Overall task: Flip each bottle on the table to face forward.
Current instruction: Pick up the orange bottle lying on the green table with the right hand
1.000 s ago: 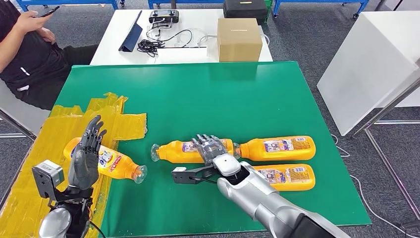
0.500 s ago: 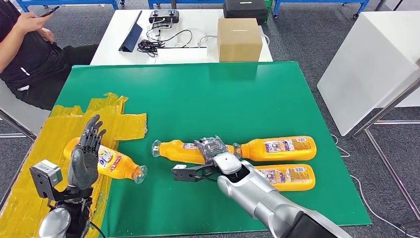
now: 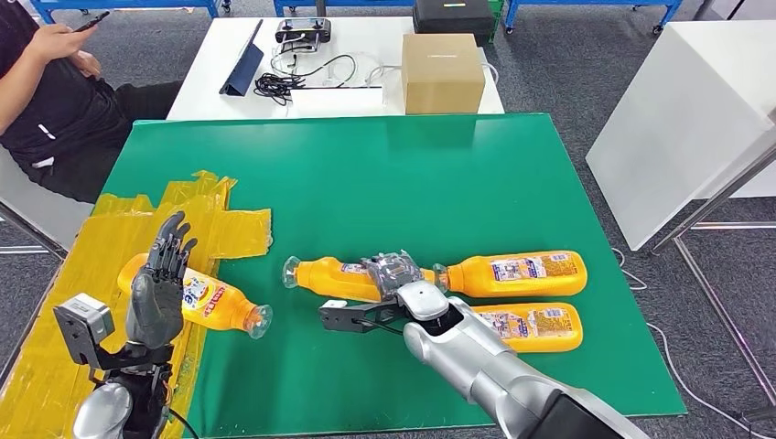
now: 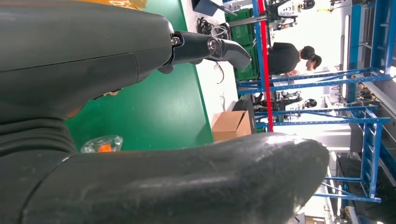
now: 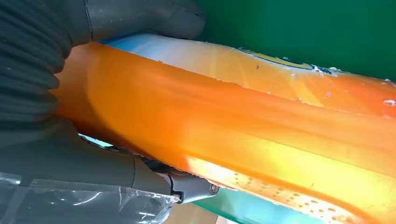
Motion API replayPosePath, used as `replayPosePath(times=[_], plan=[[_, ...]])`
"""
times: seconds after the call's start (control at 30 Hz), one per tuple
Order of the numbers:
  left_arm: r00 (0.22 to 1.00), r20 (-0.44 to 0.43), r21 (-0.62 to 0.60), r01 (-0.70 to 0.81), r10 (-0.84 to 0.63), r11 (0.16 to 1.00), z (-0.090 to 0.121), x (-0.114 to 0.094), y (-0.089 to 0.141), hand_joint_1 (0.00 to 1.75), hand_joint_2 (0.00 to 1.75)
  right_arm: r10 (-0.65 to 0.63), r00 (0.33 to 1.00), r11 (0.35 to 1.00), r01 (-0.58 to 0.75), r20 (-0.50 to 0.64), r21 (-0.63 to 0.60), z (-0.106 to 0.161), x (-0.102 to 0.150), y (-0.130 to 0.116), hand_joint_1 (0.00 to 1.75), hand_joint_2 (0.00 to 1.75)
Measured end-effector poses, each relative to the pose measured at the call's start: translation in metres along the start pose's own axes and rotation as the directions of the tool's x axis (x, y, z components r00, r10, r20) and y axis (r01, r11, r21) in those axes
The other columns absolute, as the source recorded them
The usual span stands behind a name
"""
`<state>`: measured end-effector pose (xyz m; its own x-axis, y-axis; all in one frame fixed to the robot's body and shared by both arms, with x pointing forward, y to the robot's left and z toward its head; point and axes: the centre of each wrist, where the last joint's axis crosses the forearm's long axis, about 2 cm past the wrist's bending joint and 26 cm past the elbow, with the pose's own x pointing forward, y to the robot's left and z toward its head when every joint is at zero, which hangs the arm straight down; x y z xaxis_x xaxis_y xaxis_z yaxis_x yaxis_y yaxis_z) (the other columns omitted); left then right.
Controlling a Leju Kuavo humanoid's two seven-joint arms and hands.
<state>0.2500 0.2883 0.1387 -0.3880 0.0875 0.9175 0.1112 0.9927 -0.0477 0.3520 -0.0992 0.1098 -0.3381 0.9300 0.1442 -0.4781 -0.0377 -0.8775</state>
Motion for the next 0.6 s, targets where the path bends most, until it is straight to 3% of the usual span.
replayPosePath(times=[0.17, 0.3, 0.43, 0.6], plan=[[0.997, 0.003, 0.028, -0.080, 0.080, 0.996, 0.000, 0.000, -0.005, 0.00, 0.00, -0.076, 0.997, 0.996, 0.076, -0.001, -0.041, 0.001, -0.001, 0.002, 1.75, 1.75], [0.981, 0.012, 0.100, -0.194, 0.193, 0.976, 0.003, -0.004, -0.016, 0.00, 0.00, -0.204, 0.978, 0.966, 0.209, 0.045, -0.155, 0.004, 0.000, 0.002, 1.75, 1.75], [0.971, 0.029, 0.162, -0.237, 0.236, 0.958, 0.011, -0.008, -0.030, 0.00, 1.75, -0.293, 0.939, 0.874, 0.339, 0.179, -0.347, 0.017, 0.015, -0.005, 1.75, 1.75], [0.954, 0.007, 0.160, -0.296, 0.299, 0.942, 0.028, -0.013, -0.047, 0.00, 1.75, -0.274, 0.885, 0.775, 0.435, 0.377, -0.459, 0.045, 0.049, -0.014, 1.75, 1.75]])
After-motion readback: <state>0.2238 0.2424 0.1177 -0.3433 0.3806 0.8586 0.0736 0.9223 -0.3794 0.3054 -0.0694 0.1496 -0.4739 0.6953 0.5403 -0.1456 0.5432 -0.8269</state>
